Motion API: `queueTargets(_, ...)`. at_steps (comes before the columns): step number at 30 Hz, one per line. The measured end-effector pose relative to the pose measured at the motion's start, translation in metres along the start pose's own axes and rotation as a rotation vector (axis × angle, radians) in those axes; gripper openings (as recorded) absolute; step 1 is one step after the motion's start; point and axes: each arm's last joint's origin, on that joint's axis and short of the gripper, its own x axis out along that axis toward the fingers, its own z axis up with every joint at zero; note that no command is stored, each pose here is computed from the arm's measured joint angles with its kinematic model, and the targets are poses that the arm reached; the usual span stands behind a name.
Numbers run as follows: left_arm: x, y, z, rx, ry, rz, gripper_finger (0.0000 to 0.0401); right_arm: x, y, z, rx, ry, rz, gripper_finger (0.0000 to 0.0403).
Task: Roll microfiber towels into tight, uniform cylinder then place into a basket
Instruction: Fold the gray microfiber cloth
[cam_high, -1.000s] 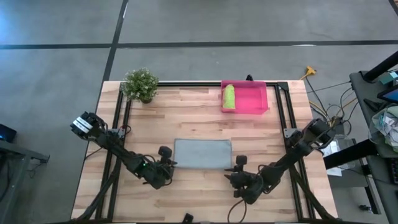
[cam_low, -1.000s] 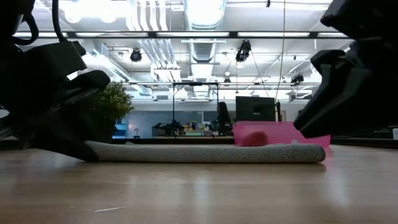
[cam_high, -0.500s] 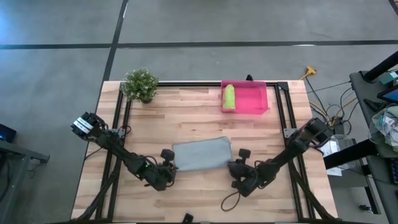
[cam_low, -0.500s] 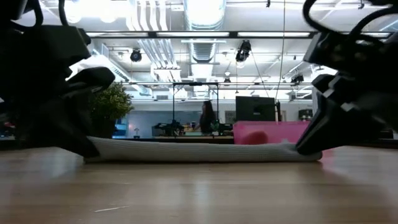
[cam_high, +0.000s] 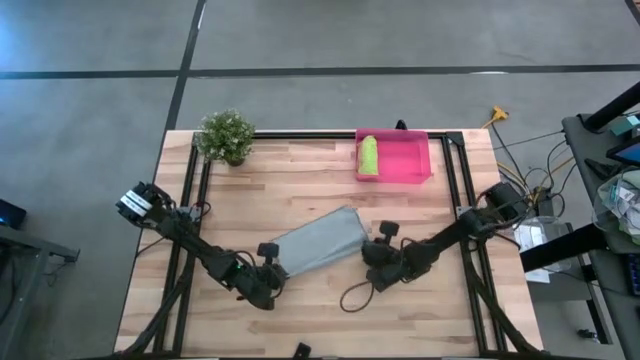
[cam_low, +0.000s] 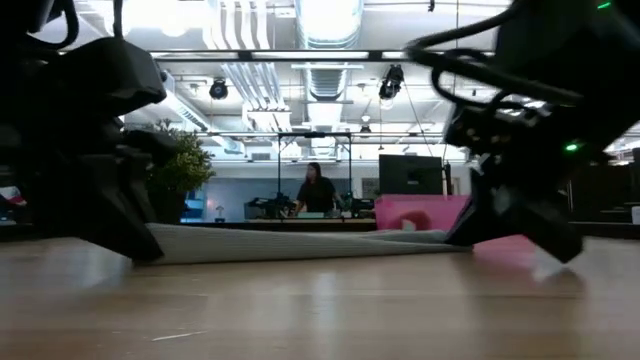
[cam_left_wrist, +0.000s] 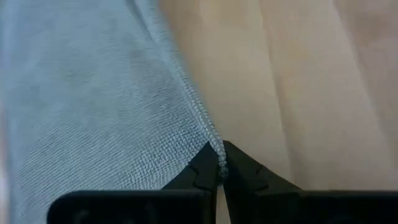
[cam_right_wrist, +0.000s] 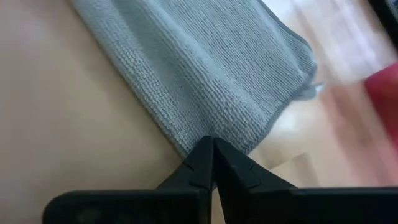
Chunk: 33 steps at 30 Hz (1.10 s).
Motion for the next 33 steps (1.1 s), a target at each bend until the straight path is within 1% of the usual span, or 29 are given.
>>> queueTargets(3, 0.005, -0.005, 0.003, -0.017, 0.004, -0.036, 0.0, 0.012, -0.011, 0.007, -0.012, 0.012, -0.024, 0.0009)
queueTargets(5, 0.01, -0.011, 0.009, -0.032, -0.004, -0.067, 0.0, 0.019, -0.017, 0.011, -0.009, 0.014, -0.034, 0.0009)
queueTargets(8, 0.016, -0.019, 0.019, -0.06, -0.011, -0.08, 0.0, 0.023, -0.024, 0.015, -0.008, 0.01, -0.042, 0.0009)
queueTargets(10, 0.022, -0.024, 0.027, -0.086, -0.031, -0.078, 0.0, 0.02, -0.027, 0.018, -0.011, 0.0, -0.046, 0.0009)
queueTargets(14, 0.037, -0.028, 0.046, -0.129, -0.079, -0.017, 0.0, 0.009, -0.034, 0.027, 0.027, -0.065, -0.096, 0.0009)
queueTargets(17, 0.047, -0.025, 0.061, -0.16, -0.102, 0.008, 0.0, -0.004, -0.034, 0.031, 0.052, -0.1, -0.07, 0.0009)
queueTargets(19, 0.051, -0.023, 0.066, -0.17, -0.106, 0.018, 0.0, -0.018, -0.031, 0.033, 0.057, -0.136, -0.02, 0.0009)
queueTargets(21, 0.052, -0.02, 0.069, -0.179, -0.109, 0.02, 0.0, -0.034, -0.022, 0.035, 0.034, -0.179, 0.078, 0.0009)
queueTargets(23, 0.052, -0.019, 0.072, -0.187, -0.117, 0.02, 0.0, -0.049, -0.009, 0.036, -0.001, -0.243, 0.171, 0.0009)
queueTargets(26, 0.052, -0.017, 0.075, -0.176, -0.124, 0.023, 0.0, -0.07, 0.012, 0.035, -0.09, -0.362, 0.256, 0.001)
queueTargets(30, 0.051, -0.016, 0.083, -0.192, -0.144, 0.017, 0.0, -0.083, 0.038, 0.03, -0.209, -0.49, 0.302, 0.0031)
queueTargets(33, 0.05, -0.016, 0.086, -0.196, -0.149, 0.012, 0.0, -0.081, 0.049, 0.032, -0.234, -0.539, 0.302, 0.006)
